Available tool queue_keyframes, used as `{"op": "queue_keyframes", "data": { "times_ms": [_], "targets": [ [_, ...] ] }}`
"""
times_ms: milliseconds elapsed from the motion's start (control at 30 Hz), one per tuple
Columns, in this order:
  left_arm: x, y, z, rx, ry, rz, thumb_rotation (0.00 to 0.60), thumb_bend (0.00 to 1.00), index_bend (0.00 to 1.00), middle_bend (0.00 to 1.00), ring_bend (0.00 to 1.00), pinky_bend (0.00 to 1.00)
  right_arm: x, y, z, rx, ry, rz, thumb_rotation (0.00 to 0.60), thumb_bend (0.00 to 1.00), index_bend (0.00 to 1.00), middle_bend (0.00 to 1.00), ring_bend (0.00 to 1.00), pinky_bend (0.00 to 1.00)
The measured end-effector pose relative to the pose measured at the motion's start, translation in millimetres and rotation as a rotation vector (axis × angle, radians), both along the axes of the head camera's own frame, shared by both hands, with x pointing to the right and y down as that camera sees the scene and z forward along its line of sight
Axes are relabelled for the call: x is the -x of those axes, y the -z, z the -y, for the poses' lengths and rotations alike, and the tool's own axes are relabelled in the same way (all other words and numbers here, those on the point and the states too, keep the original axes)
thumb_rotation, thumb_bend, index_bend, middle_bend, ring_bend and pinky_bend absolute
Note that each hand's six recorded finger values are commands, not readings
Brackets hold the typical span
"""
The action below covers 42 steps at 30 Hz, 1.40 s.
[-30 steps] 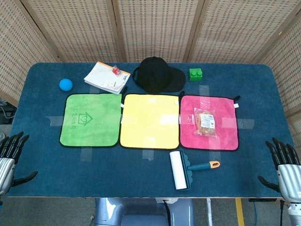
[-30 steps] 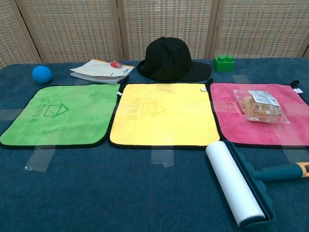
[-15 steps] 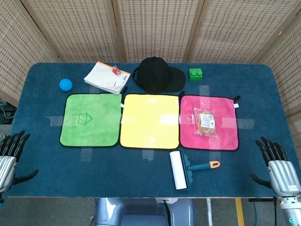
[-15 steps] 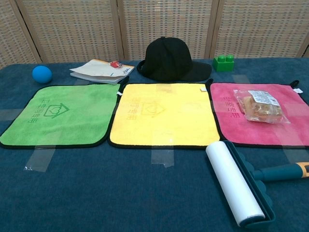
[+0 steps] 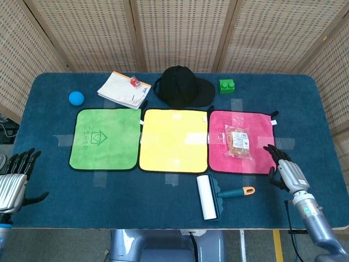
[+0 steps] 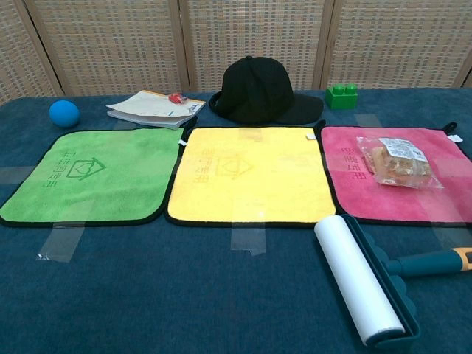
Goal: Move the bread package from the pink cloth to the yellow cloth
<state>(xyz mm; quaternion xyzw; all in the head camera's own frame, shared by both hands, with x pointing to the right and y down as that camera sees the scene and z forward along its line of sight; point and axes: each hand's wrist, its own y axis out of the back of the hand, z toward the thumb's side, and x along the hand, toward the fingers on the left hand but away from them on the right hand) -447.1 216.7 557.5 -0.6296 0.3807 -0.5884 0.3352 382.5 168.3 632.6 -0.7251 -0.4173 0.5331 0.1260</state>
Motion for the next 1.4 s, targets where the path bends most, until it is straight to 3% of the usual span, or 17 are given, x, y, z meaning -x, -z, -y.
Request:
{"op": "queue_keyframes", "data": {
  "times_ms": [133, 267, 867, 1067, 1400],
  "targets": [
    [0, -5, 2, 0.012, 0.006, 0.006, 0.600, 0.00, 0.00, 0.00, 0.00, 0.00, 14, -24, 11, 0.104, -0.103, 0.092, 0.600, 1.00, 0.11, 0.03, 0.00, 0.10],
    [0, -7, 4, 0.018, 0.007, 0.007, 0.600, 0.00, 0.00, 0.00, 0.00, 0.00, 29, -39, 23, 0.161, -0.157, 0.151, 0.600, 1.00, 0.11, 0.04, 0.00, 0.11],
    [2, -7, 8, 0.027, 0.019, -0.007, 0.600, 0.00, 0.00, 0.00, 0.00, 0.00, 30, -69, 52, 0.187, -0.278, 0.087, 0.600, 1.00, 0.12, 0.05, 0.00, 0.17],
    [2, -8, 9, 0.031, 0.021, -0.008, 0.600, 0.00, 0.00, 0.00, 0.00, 0.00, 46, -73, 57, 0.210, -0.303, 0.148, 0.600, 1.00, 0.15, 0.08, 0.00, 0.22],
    [3, -9, 10, 0.034, 0.030, -0.013, 0.600, 0.00, 0.00, 0.00, 0.00, 0.00, 91, -73, 65, 0.225, -0.267, 0.216, 0.600, 1.00, 0.18, 0.11, 0.01, 0.24]
  ]
}}
